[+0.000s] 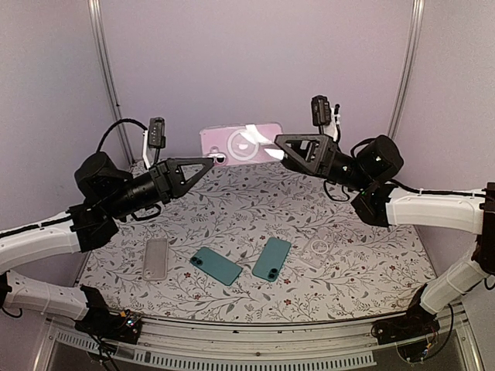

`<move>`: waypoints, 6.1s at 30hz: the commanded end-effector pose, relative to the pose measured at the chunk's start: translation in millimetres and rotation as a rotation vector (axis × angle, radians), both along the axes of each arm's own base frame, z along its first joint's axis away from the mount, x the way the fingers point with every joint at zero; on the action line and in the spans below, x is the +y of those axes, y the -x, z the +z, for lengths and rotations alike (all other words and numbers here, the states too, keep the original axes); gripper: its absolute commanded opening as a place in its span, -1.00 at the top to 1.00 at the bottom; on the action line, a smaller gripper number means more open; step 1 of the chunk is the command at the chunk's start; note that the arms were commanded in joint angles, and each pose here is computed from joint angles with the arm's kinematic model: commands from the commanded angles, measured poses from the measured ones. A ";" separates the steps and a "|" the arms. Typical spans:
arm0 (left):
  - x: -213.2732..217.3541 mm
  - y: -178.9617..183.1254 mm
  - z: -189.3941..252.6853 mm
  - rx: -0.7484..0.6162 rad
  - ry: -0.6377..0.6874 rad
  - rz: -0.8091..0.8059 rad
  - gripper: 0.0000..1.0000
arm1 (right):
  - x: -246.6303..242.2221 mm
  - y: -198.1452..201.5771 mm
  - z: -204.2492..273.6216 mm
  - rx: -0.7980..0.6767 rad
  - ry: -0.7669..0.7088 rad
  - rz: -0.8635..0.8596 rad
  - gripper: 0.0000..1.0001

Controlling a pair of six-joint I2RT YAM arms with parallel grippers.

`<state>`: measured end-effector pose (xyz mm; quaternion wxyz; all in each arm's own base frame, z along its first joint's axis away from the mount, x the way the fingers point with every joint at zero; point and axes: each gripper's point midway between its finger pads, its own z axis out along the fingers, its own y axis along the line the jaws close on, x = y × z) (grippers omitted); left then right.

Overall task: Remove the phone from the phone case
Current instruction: Pass from the right arm to the left, then remove the phone from the bottom left corner of the phone case, then pass from the right arm to the left

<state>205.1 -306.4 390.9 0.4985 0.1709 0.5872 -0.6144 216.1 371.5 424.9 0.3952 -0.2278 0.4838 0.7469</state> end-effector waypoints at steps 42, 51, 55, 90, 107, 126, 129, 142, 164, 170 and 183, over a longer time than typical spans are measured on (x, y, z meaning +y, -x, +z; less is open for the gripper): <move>-21.5 10.3 -14.9 0.013 -0.310 -0.134 1.00 | -25.1 1.0 -82.1 -0.088 0.485 0.171 0.15; -22.6 -0.9 -27.8 0.050 -0.347 -0.090 1.00 | -23.2 -1.1 -84.9 -0.087 0.488 0.177 0.54; -23.5 -4.7 -30.4 0.051 -0.355 -0.076 1.00 | -24.6 4.0 -87.7 -0.082 0.489 0.202 0.65; -11.5 -62.0 -92.3 0.237 -0.551 0.227 0.49 | -15.3 -31.2 -99.7 -0.022 0.510 -0.096 1.00; -1.2 -43.2 -70.4 0.178 -0.383 0.196 -0.27 | -14.5 -18.9 -81.2 -0.041 0.453 -0.056 1.00; -12.5 -31.6 -48.3 0.117 -0.266 0.102 -0.08 | 0.4 6.2 -72.3 -0.001 0.355 0.121 1.00; -12.7 -34.8 -51.5 0.129 -0.291 0.117 0.06 | 1.7 2.4 -74.3 0.004 0.357 0.102 1.00; -4.5 -46.9 -68.4 0.229 -0.350 0.219 0.11 | 6.4 -13.5 -76.3 -0.029 0.409 -0.028 1.00; -12.0 -64.9 -98.5 0.284 -0.581 0.369 0.20 | 17.6 -31.2 -85.4 -0.079 0.526 -0.192 1.00; -14.1 -68.8 -101.8 0.309 -0.613 0.380 0.17 | 19.5 -37.0 -87.1 -0.105 0.560 -0.244 1.00; -14.4 -85.6 -123.0 0.367 -0.703 0.459 0.17 | 35.6 -35.0 -91.7 -0.141 0.597 -0.284 1.00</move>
